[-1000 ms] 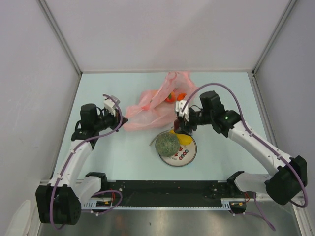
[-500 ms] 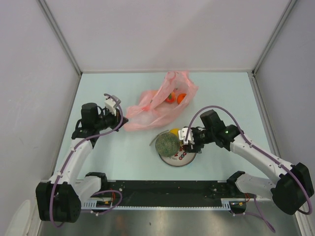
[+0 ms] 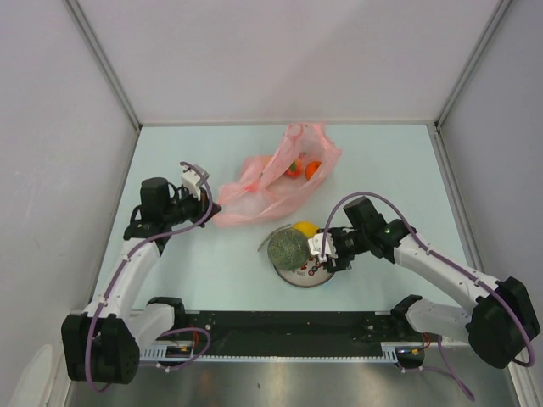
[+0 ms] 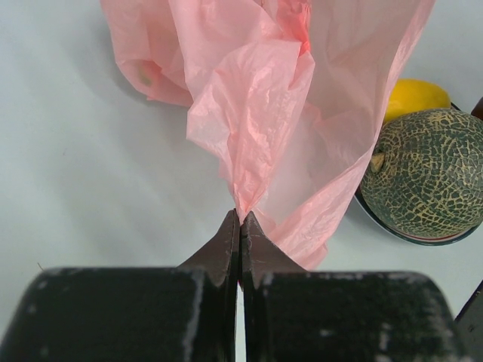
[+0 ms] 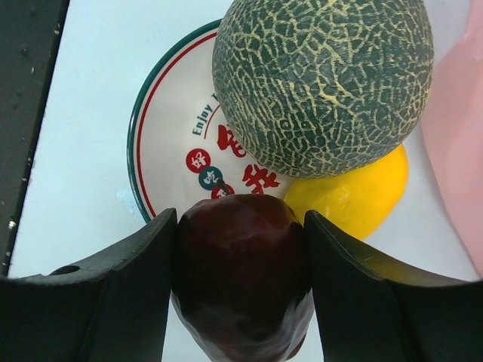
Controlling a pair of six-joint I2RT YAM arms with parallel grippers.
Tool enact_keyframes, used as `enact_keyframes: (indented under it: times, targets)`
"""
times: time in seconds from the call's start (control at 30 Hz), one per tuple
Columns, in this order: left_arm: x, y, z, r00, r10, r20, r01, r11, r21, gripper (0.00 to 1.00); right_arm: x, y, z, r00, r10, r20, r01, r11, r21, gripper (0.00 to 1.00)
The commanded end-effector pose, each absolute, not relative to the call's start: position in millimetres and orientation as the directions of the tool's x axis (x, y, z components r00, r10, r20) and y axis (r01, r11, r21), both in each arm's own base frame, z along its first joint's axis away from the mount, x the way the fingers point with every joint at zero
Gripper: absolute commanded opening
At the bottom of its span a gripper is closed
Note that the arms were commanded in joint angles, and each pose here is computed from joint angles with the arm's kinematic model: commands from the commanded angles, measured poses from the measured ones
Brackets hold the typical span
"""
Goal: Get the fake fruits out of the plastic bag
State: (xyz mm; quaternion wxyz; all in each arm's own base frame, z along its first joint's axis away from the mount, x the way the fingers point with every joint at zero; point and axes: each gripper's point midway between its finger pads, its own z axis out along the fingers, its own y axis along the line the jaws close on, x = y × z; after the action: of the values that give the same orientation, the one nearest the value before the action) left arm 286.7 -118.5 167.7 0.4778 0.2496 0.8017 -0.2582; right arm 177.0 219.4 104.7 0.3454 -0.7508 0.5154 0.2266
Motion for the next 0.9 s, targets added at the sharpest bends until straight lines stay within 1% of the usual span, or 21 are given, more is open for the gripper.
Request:
enact_keyframes:
  times: [0.0, 0.23, 0.43, 0.8, 0.83, 0.87]
  targets:
    - [285, -121, 181, -0.356, 0.169, -0.919, 0.676, 0.725, -0.129, 0.00, 179, 221, 97, 0.442, -0.600, -0.667, -0.897, -0.304, -0.320, 0.42]
    - [281, -120, 178, -0.358, 0.172, -0.918, 0.673, 0.729, -0.125, 0.00, 180, 222, 90, 0.472, -0.592, -0.653, -0.881, -0.342, -0.327, 0.43]
    - [281, -119, 179, -0.356, 0.173, -0.918, 0.672, 0.731, -0.122, 0.01, 180, 221, 82, 0.504, -0.588, -0.633, -0.863, -0.383, -0.331, 0.47]
    - [284, -120, 182, -0.357, 0.169, -0.919, 0.675, 0.726, -0.129, 0.00, 180, 220, 70, 0.513, -0.591, -0.622, -0.856, -0.401, -0.326, 0.50]
    - [284, -122, 183, -0.354, 0.166, -0.920, 0.679, 0.723, -0.130, 0.00, 181, 220, 69, 0.515, -0.590, -0.622, -0.856, -0.401, -0.327, 0.51]
    - [284, -122, 182, -0.356, 0.166, -0.919, 0.679, 0.722, -0.133, 0.00, 181, 220, 68, 0.515, -0.590, -0.622, -0.856, -0.402, -0.327, 0.54]
